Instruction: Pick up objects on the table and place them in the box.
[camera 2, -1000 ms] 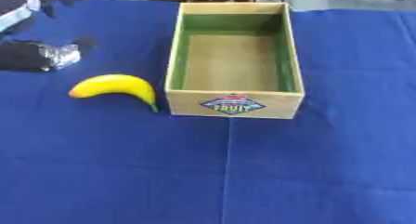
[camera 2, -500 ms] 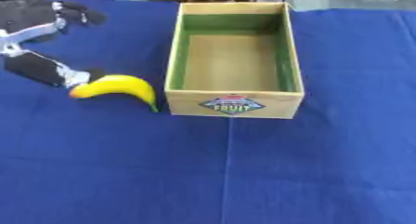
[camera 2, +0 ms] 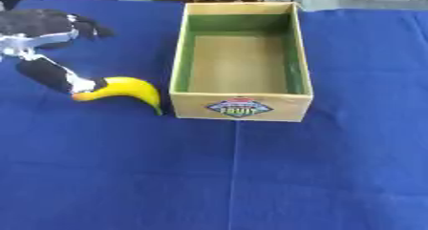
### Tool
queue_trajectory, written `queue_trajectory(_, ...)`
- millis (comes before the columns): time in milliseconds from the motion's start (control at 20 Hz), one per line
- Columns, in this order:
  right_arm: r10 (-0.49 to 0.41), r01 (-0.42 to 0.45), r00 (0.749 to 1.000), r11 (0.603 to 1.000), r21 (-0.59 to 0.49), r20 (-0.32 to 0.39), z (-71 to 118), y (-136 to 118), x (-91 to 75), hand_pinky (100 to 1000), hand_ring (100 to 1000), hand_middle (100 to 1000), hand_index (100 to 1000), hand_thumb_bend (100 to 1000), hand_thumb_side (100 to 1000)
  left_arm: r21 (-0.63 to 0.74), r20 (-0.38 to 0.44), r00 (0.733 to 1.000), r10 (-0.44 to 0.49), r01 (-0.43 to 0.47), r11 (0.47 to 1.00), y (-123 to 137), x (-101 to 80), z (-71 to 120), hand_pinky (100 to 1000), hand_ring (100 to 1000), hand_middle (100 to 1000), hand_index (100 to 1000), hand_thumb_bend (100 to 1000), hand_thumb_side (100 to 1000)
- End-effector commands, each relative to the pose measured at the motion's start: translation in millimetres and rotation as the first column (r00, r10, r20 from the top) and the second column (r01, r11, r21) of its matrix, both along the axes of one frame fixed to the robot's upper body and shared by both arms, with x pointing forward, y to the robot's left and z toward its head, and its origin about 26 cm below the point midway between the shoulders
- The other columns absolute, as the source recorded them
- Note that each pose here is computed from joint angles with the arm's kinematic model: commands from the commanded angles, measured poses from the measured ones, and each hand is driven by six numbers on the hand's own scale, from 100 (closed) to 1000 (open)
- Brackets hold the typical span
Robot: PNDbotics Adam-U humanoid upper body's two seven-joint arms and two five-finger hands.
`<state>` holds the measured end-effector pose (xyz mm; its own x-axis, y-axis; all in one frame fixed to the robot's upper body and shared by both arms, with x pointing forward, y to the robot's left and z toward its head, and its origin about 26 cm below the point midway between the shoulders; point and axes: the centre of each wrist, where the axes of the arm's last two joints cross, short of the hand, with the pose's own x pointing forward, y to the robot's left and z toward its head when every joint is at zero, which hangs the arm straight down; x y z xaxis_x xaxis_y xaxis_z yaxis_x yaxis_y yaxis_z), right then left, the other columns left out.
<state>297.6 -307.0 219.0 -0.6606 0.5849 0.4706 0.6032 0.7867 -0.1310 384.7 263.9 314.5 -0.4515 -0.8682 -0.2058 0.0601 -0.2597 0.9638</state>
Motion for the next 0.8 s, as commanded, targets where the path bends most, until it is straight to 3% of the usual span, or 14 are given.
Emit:
queue_trajectory(50, 0.005, -0.004, 1.000, 1.000, -0.029, 0.029, 10.3, -1, -3.2, 788, 747, 751, 916, 100, 1000, 0.016, 0.002, 1.000, 0.014, -0.014, 1.000, 1, 4.9, 5.3, 667, 836, 853, 973, 377, 550)
queue_trajectory(800, 0.012, -0.011, 1.000, 1.000, -0.021, 0.026, 10.2, 0, -2.6, 789, 747, 750, 917, 100, 1000, 0.035, -0.085, 0.996, 0.038, -0.035, 0.999, -2, 32.6, -23.1, 647, 806, 797, 920, 381, 518)
